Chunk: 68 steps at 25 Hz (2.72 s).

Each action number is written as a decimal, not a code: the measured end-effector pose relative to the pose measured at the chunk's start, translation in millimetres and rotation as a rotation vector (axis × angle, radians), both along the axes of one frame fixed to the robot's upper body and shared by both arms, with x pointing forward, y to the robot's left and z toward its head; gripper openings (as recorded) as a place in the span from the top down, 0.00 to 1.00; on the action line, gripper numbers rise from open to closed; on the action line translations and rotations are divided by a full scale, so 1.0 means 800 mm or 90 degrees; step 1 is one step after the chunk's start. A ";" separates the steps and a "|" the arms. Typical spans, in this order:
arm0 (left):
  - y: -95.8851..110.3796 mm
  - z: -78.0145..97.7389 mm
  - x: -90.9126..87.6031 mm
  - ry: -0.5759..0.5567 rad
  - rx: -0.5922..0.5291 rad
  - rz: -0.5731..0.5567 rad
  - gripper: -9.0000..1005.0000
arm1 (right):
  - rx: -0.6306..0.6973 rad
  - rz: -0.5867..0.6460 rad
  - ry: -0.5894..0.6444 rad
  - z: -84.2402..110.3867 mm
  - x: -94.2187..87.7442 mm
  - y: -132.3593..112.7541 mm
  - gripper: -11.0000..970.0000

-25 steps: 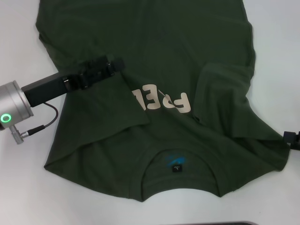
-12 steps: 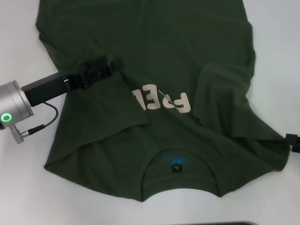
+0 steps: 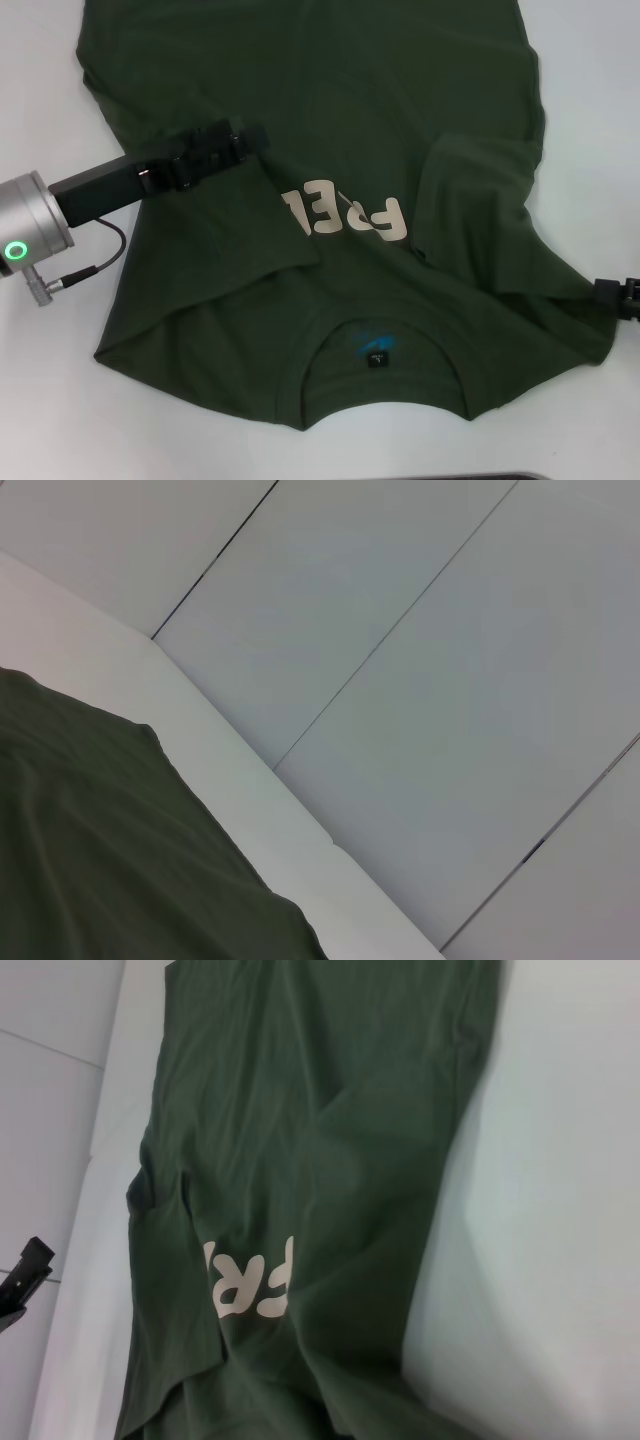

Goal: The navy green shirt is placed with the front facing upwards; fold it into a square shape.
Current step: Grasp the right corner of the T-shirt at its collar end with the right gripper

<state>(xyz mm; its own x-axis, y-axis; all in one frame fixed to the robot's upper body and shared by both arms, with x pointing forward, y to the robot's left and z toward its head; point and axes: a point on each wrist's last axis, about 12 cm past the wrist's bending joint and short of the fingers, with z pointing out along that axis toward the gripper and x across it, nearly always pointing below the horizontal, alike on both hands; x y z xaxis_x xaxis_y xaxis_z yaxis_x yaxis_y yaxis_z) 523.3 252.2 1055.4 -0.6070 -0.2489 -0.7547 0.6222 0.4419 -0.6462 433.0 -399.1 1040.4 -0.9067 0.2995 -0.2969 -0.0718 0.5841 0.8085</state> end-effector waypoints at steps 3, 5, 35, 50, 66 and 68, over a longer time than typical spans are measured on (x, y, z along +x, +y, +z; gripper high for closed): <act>0.000 0.000 0.000 0.000 0.000 0.000 0.12 | 0.003 0.006 -0.003 0.001 0.003 0.003 0.16; 0.000 0.000 0.000 0.000 0.000 0.000 0.12 | 0.005 0.011 -0.004 0.002 0.005 0.005 0.16; 0.002 0.002 0.002 -0.002 0.003 -0.001 0.12 | -0.017 0.064 0.022 -0.002 0.012 0.018 0.68; 0.002 0.003 0.003 -0.002 0.001 -0.001 0.12 | -0.020 0.052 0.010 -0.004 -0.002 0.009 0.99; 0.022 0.007 0.003 0.004 0.013 0.002 0.12 | 0.013 -0.045 -0.013 -0.012 -0.064 -0.014 0.99; 0.025 0.006 0.002 0.009 0.017 0.001 0.12 | 0.014 -0.046 -0.016 -0.013 -0.064 -0.013 0.99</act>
